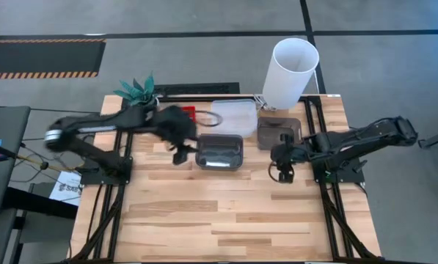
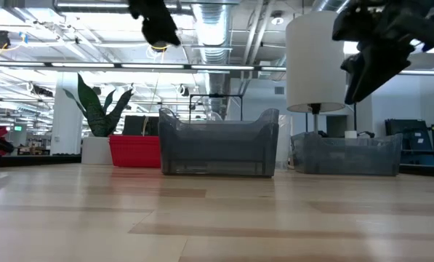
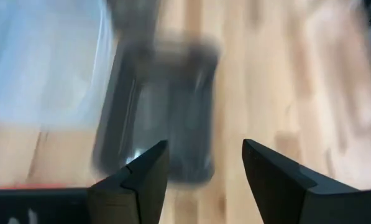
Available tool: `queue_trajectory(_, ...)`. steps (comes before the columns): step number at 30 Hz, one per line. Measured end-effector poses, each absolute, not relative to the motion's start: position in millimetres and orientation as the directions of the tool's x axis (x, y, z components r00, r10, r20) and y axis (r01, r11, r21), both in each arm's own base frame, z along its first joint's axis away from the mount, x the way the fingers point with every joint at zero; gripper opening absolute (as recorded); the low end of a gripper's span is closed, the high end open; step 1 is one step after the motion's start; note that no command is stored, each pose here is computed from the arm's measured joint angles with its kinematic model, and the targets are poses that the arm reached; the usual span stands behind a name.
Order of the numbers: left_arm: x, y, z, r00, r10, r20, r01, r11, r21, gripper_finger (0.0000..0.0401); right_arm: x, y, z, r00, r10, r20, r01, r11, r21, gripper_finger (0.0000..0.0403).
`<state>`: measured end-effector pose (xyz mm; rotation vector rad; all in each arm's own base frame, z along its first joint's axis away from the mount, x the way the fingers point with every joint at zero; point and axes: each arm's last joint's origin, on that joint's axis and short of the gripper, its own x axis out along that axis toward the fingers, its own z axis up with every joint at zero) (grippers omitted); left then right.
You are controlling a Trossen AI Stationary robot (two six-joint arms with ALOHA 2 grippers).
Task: Stack baskets by color
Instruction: Stack the black bin on top of the black bins
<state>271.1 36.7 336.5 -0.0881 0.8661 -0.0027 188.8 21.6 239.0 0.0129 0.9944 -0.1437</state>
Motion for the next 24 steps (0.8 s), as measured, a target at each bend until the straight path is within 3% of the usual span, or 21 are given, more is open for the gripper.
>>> queue_trajectory(4,235.8,12.9,310.2,0.877,-0.097,-0.471,0.075,0.995,-0.066,0.0190,187.3,11.2,237.5,0.505,-0.130,-0.853,0.143,0.988,-0.066,0.0198)
queue_trajectory(11,197.6,-3.8,234.8,0.982,-0.165,-0.091,0.163,0.986,-0.028,0.0190,183.6,3.9,235.3,0.459,-0.149,-0.876,0.157,0.984,-0.085,0.0240)
queue_trajectory(18,177.0,-2.8,192.3,0.992,-0.123,-0.012,0.122,0.992,-0.044,0.0190,185.3,2.0,236.2,0.474,-0.151,-0.868,0.111,0.988,-0.112,0.0239)
queue_trajectory(24,173.4,-2.4,184.7,0.994,-0.110,-0.010,0.109,0.994,-0.017,0.0190,184.3,-6.2,234.4,0.445,-0.172,-0.879,0.132,0.983,-0.126,0.0239)
